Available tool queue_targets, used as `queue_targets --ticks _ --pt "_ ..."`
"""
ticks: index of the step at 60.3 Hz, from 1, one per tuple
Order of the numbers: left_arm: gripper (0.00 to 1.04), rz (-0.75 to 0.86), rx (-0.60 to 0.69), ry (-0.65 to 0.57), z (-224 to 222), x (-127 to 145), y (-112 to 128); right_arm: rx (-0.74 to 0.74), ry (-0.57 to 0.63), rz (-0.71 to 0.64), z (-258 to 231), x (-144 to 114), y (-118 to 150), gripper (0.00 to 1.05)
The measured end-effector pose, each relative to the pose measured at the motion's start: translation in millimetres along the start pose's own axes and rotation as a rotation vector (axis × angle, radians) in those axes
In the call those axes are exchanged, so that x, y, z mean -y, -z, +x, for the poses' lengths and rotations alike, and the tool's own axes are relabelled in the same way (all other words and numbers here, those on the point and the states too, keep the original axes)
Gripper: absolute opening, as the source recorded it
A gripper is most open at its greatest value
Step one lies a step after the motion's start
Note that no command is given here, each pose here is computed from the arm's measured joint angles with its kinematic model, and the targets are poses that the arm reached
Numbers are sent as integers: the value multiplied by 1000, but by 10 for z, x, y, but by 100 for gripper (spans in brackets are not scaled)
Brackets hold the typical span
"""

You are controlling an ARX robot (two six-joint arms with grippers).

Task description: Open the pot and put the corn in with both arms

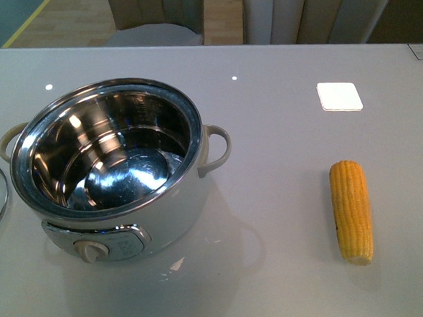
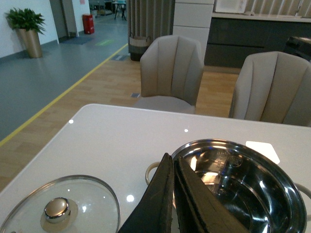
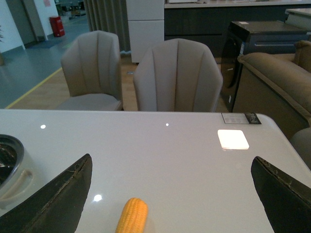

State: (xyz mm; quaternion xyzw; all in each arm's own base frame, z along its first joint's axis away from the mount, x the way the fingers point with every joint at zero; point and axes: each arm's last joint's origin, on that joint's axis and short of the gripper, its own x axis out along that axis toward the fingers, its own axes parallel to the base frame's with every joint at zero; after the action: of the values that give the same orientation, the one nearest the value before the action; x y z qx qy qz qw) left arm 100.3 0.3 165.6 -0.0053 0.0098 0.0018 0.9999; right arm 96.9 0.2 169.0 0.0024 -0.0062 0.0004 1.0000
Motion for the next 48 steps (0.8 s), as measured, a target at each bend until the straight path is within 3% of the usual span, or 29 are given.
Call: queue_targets --ticks 22,48 --pt "3 0 27 1 -30 1 -17 0 0 0 0 0 1 96" --pt "84 0 26 1 -30 1 -17 0 0 0 0 0 1 96"
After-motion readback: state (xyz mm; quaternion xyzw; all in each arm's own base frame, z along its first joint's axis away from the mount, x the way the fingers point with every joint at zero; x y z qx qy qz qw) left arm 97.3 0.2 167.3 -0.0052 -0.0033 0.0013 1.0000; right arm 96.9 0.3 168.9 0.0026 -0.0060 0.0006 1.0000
